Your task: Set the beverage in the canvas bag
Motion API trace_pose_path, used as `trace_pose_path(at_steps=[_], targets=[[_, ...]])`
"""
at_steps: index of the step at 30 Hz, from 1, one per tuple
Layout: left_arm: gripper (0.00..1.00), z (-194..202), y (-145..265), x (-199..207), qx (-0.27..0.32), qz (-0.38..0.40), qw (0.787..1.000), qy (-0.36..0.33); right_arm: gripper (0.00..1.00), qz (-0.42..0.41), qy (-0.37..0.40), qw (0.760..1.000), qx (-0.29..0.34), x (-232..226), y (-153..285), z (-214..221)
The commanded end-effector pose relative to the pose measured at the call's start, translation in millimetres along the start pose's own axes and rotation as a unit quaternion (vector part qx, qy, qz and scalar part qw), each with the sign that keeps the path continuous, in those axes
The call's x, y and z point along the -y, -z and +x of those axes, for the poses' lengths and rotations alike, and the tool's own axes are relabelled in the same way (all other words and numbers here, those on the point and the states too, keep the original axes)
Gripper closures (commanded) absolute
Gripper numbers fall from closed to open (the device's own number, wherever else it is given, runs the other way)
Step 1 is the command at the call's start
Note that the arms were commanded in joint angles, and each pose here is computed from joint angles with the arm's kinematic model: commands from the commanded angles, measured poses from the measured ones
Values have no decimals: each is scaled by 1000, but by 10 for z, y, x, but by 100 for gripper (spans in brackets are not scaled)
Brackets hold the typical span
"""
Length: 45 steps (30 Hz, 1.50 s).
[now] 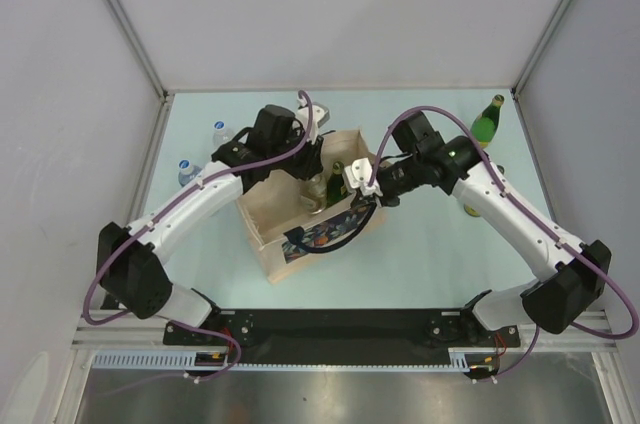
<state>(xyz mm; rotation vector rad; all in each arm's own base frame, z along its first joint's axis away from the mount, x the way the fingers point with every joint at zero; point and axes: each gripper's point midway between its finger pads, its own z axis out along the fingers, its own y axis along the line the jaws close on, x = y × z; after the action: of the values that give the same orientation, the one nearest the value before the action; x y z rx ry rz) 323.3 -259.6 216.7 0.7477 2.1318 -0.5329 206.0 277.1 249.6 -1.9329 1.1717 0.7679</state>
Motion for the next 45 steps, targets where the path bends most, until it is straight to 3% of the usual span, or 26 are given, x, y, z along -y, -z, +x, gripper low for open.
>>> trace_pose_path(at_steps=[1,4,7,8,11,13,16,20,23,29,32,34,39,42,45], targets=[[100,-452,-23,92,102,21,994,-28,97,3,-9,1000,22,-58,116,-163],[100,-352,-73,82,98,21,995,-27,88,7,-22,999,26,-48,134,-156],[100,-272,-106,84,96,20,995,-28,70,15,-41,998,34,-21,182,-168],[99,-254,-113,75,95,18,995,-27,57,21,-46,998,37,5,210,-179],[96,-195,-139,68,92,16,995,-26,41,42,-68,996,51,92,321,-230],[94,-165,-149,87,88,20,996,-27,39,65,-75,993,65,219,457,-304],[80,-131,-134,105,82,20,996,-25,36,107,-96,986,84,417,704,-404],[52,-95,-74,96,82,14,996,-18,33,184,-154,965,108,738,1131,-425],[42,-67,-3,95,84,10,996,-15,29,265,-172,942,117,1032,1528,-329],[26,-156,231,85,108,-4,994,-14,23,383,-300,863,137,1293,2178,26],[21,-283,420,82,131,-15,991,-14,22,448,-364,807,127,1371,2477,333],[18,-388,553,52,147,-30,989,-14,22,502,-403,757,117,1393,2744,582],[0,-682,1042,-8,217,-68,974,-1,16,605,-468,642,53,1359,3233,1247],[0,-792,1279,-68,248,-93,964,16,14,630,-499,595,5,1336,3359,1585],[0,-840,1433,-82,260,-101,960,29,13,637,-526,563,-14,1335,3458,1892]])
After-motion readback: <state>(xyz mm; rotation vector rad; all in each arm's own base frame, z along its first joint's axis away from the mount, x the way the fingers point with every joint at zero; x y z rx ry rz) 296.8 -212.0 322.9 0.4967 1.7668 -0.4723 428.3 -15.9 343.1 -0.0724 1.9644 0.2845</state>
